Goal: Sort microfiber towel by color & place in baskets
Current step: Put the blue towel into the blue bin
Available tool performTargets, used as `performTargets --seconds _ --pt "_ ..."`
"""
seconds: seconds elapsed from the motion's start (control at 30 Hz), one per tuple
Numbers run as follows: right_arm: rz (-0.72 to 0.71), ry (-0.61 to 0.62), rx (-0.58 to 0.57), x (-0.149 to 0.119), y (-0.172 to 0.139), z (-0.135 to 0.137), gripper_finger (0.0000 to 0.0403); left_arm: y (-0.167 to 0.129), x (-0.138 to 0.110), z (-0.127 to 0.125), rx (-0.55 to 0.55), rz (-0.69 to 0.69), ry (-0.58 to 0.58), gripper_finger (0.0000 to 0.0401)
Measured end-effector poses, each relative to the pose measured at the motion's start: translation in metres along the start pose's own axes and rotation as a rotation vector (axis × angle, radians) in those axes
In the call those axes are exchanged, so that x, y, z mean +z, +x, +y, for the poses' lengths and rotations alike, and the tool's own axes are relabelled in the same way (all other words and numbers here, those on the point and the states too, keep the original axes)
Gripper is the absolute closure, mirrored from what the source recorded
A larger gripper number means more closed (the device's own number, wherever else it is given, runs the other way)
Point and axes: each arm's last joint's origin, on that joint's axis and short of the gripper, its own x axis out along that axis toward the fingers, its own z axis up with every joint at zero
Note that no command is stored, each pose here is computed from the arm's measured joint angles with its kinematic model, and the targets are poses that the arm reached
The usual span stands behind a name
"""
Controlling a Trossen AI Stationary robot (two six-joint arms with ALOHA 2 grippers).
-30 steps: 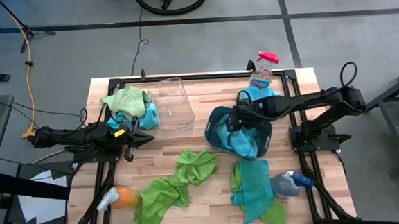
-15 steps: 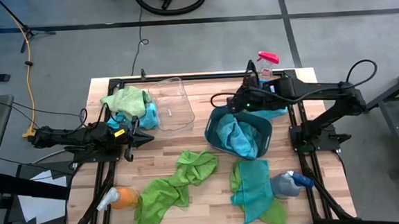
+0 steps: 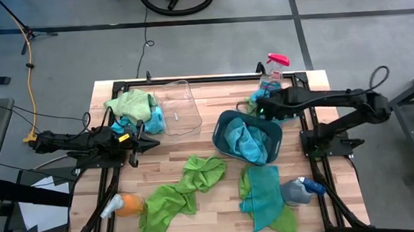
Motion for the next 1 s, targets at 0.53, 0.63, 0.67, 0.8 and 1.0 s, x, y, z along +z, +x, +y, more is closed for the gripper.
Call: performTargets --seconds 0.53,0.63,0.67,0.8,1.0 --pt "-0.039 0.22 0.124 0.056 0.063 -0.051 0.0188 0.0 0.0 0.0 0.0 0.0 0.0 0.0401" --pt "-0.028 0.196 0.098 0.059 0.067 -0.055 0.0188 0.0 0.0 0.0 0.0 0.0 0.0 0.0401" --pt "-0.028 0.191 0.094 0.06 0.068 -0.056 0.0188 0.0 0.0 0.0 0.0 0.0 0.0 0.0401" --pt "-0.021 0.174 0.076 0.062 0.072 -0.057 0.0188 0.0 0.0 0.0 0.0 0.0 0.0 0.0401" --pt "0.022 0.143 0.075 0.064 0.083 -0.052 0.0188 0.0 0.0 0.0 0.0 0.0 0.0 0.0401"
